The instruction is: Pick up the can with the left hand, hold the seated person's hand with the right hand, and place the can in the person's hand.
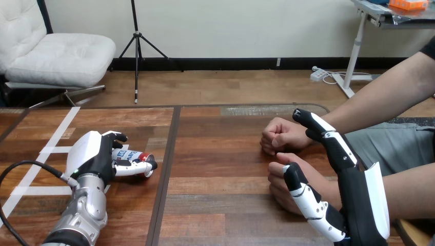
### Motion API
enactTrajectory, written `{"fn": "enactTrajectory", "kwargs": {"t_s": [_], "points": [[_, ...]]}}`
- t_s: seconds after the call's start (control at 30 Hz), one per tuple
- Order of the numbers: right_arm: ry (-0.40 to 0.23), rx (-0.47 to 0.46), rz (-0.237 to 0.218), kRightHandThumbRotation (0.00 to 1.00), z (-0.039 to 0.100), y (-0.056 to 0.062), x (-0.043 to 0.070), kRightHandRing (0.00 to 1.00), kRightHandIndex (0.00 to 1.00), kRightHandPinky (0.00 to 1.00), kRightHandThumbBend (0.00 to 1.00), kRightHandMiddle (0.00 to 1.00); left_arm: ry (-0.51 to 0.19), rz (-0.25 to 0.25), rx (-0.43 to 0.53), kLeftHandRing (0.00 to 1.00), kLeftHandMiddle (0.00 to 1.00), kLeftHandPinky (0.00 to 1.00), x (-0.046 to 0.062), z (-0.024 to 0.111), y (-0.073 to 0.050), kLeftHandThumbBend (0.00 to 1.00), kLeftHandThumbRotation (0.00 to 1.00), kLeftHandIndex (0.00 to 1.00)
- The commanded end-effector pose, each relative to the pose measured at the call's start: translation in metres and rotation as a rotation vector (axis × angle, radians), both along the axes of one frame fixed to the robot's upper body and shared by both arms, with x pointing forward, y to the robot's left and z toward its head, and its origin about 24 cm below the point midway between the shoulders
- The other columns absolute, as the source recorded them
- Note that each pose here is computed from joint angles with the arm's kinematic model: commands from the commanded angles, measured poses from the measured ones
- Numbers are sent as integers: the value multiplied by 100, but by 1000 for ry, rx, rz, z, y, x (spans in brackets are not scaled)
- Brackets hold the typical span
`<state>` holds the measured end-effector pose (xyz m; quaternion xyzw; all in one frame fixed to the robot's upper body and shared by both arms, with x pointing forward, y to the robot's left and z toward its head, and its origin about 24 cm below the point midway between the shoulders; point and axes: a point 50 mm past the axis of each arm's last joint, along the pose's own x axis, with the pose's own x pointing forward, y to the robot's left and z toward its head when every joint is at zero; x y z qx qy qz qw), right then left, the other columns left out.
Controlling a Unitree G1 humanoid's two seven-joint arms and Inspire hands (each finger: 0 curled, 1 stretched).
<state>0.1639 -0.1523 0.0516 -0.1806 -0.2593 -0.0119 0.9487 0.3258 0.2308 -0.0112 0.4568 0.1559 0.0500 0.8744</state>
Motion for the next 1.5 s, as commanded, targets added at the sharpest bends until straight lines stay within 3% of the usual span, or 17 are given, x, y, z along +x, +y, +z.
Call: {"fn": "enactTrajectory", "kwargs": {"t_s": [0.0,0.5,0.8,1.0,1.13,1.3,1.47], "points": [[-90,14,11,69,16,2,8,86,83,84,54,84,-115,-20,-5,69,76,56,20,28,-6,94,34,77],[-78,23,12,70,16,3,8,87,83,84,55,84,-133,-20,-15,69,76,59,20,29,-3,93,35,76],[-82,27,13,70,15,4,9,87,83,85,56,84,-148,-54,-19,69,75,59,19,30,-2,92,34,76],[-84,18,12,69,15,4,10,87,83,84,55,84,-132,-120,-5,72,77,62,18,32,-1,89,33,78],[-84,18,12,69,16,4,10,87,83,84,55,84,-88,-238,51,76,81,66,19,36,1,85,33,82],[-83,6,10,70,16,3,10,87,83,84,55,84,-29,-338,108,80,85,71,21,42,5,83,31,86],[-84,3,9,71,16,4,9,86,83,84,54,84,4,-401,133,83,87,73,24,49,8,86,28,89]]}}
